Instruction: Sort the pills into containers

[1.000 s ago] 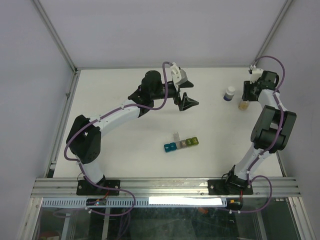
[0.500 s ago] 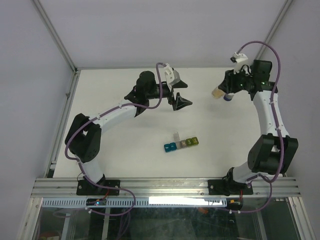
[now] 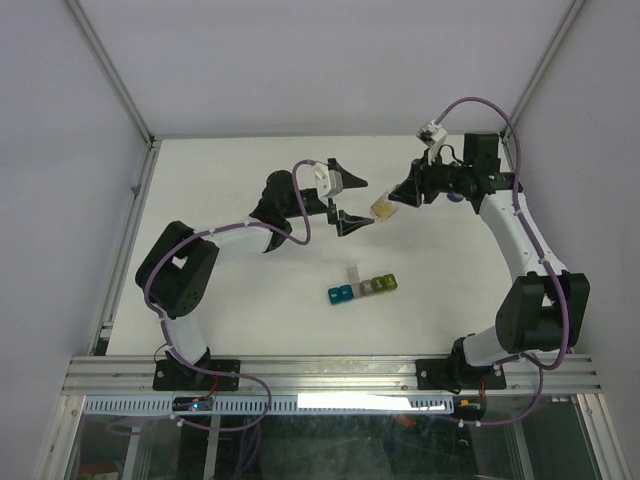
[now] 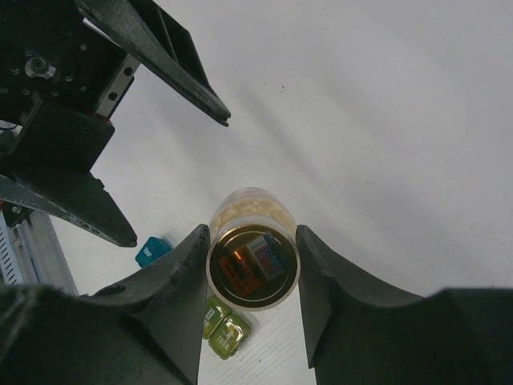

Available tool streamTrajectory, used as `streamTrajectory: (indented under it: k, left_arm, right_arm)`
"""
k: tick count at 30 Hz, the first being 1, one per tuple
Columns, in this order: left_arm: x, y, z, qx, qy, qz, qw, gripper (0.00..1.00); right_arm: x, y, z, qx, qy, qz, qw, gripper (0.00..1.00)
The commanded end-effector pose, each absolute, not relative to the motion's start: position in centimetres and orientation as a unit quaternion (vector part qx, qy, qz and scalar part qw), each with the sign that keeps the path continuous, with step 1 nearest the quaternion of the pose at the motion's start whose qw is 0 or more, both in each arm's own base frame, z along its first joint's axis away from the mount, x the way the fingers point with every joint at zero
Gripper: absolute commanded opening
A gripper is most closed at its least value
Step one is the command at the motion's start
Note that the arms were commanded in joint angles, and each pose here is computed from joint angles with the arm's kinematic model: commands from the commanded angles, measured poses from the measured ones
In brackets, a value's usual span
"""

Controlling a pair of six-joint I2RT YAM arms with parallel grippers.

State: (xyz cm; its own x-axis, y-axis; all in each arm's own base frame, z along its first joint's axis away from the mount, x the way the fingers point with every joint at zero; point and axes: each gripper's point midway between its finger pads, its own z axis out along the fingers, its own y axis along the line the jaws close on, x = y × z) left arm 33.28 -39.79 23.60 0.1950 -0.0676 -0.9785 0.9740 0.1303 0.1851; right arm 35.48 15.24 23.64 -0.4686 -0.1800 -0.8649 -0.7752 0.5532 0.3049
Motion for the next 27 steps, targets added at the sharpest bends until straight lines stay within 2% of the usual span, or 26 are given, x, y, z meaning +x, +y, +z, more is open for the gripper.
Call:
streamTrajectory:
  k: [1, 10, 16, 27]
  left_arm:
    - [32.3, -40.2, 27.6, 0.5, 0.367, -0.444, 0.647, 0.99]
    - [31.8, -39.6, 26.0, 0.475, 0.372, -0.455, 0.655, 0.99]
    - [33.1, -39.4, 25.5, 0.459, 0.401, -0.436, 0.662, 0.94]
    - [34.1, -40.1, 24.6, 0.457, 0.432, -0.439, 0.641, 0.93]
  right_arm:
    - [34.8, 16.1, 26.0, -0.334, 0.74, 0.375, 0.447, 0.0]
    - [34.3, 16.2, 25.8, -0.342, 0.735, 0.379, 0.447, 0.0]
    - [34.4, 16.1, 25.2, -0.346, 0.735, 0.377, 0.445, 0.0]
    - [34.3, 16.2, 24.7, -0.348, 0.736, 0.379, 0.441, 0.0]
